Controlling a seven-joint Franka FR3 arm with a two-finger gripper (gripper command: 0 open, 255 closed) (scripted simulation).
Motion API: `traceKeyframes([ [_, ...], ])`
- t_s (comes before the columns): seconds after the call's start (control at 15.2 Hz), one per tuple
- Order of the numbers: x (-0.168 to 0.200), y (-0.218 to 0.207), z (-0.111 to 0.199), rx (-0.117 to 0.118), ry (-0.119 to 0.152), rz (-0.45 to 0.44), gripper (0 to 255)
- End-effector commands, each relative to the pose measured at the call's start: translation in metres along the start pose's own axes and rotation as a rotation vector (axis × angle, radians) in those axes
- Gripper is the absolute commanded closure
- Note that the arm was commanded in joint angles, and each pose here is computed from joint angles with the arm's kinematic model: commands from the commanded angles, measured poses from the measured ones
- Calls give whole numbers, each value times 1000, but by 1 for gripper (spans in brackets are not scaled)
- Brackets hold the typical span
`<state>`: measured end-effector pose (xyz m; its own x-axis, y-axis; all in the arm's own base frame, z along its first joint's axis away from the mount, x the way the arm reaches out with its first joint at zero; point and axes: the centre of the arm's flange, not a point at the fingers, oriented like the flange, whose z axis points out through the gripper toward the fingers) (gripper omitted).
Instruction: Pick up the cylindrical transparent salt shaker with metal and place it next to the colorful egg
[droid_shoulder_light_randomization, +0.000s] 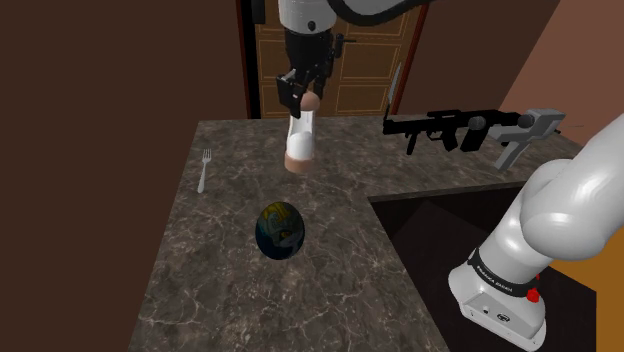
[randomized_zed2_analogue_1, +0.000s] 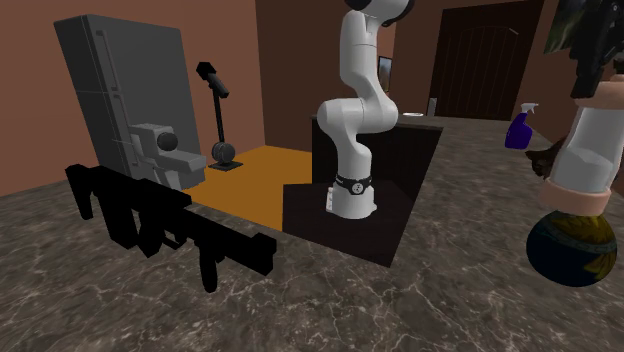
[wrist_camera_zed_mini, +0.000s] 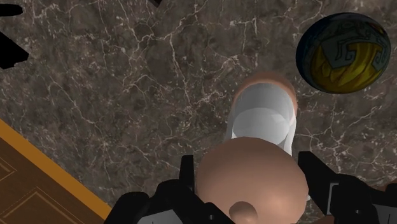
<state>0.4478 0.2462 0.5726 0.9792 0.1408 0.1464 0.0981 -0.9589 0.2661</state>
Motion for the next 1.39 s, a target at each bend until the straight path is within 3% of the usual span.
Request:
traceKeyframes([
  [0.0,-1,-3,9,0,1,0,255],
  [1.32,-17,-31,110,0,1,0,255],
])
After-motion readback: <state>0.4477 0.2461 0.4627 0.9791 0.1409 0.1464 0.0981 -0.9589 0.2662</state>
